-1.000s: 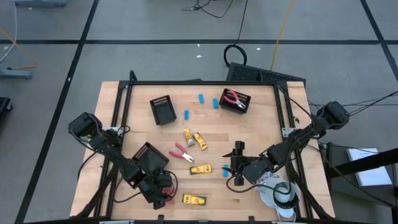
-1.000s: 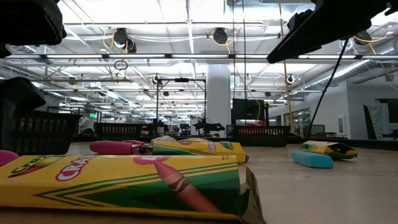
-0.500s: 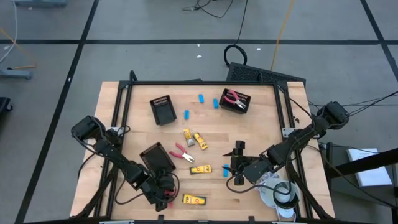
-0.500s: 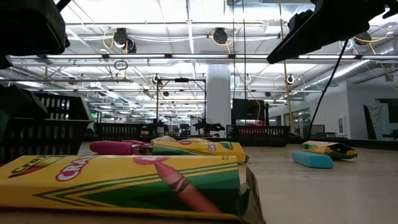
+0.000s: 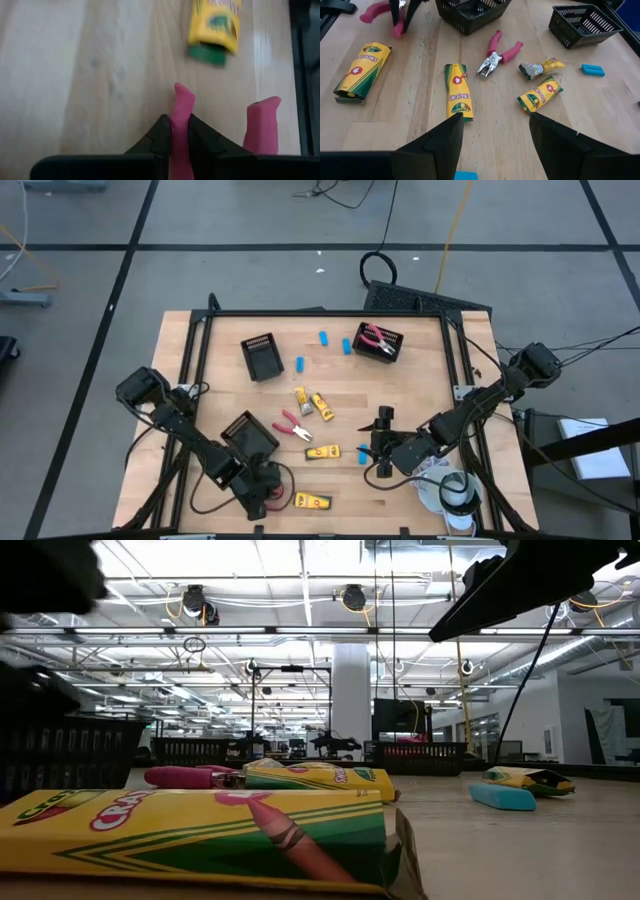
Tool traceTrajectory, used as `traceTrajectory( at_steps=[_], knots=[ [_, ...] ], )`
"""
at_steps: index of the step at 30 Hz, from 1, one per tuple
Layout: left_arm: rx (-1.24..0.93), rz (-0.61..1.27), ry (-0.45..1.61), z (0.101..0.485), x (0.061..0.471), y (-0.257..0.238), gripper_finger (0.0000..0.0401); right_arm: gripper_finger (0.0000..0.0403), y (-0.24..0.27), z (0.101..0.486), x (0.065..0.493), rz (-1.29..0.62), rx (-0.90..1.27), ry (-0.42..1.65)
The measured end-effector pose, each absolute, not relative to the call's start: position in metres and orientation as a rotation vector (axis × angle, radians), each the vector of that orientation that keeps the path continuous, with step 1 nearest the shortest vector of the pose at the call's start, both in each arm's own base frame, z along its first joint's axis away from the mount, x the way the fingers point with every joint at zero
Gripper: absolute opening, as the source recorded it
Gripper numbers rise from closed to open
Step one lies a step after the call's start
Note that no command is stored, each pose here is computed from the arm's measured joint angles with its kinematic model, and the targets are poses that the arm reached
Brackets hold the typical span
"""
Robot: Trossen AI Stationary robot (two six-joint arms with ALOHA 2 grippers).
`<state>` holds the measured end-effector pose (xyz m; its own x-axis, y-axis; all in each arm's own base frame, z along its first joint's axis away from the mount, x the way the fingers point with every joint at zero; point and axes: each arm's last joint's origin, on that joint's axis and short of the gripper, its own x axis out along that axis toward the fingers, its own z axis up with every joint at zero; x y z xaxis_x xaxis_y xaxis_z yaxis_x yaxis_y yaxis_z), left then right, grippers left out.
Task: Pick & Place School Supplies
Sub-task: Put the pink grommet eyelet pliers into the top right black bin
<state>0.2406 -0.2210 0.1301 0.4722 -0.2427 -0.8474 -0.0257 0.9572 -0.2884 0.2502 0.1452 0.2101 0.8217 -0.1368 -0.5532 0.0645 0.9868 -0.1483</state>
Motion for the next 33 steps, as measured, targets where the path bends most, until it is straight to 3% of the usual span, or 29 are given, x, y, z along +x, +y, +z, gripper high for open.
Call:
traceTrajectory(
  at_steps=[12,21,33],
  knots=[
    [0.045,-0.062,0.96,0.198,0.277,-0.227,0.0041,0.0221,0.146,0.21,0.25,-0.1,-0.144,0.599],
    [0.226,0.04,0.908,0.203,0.32,-0.169,0.004,0.0221,0.146,0.211,0.251,-0.072,-0.229,0.589],
    [0.338,0.032,0.741,0.217,0.371,-0.09,0.004,0.0221,0.108,0.2,0.265,-0.187,-0.293,0.57]
  ],
)
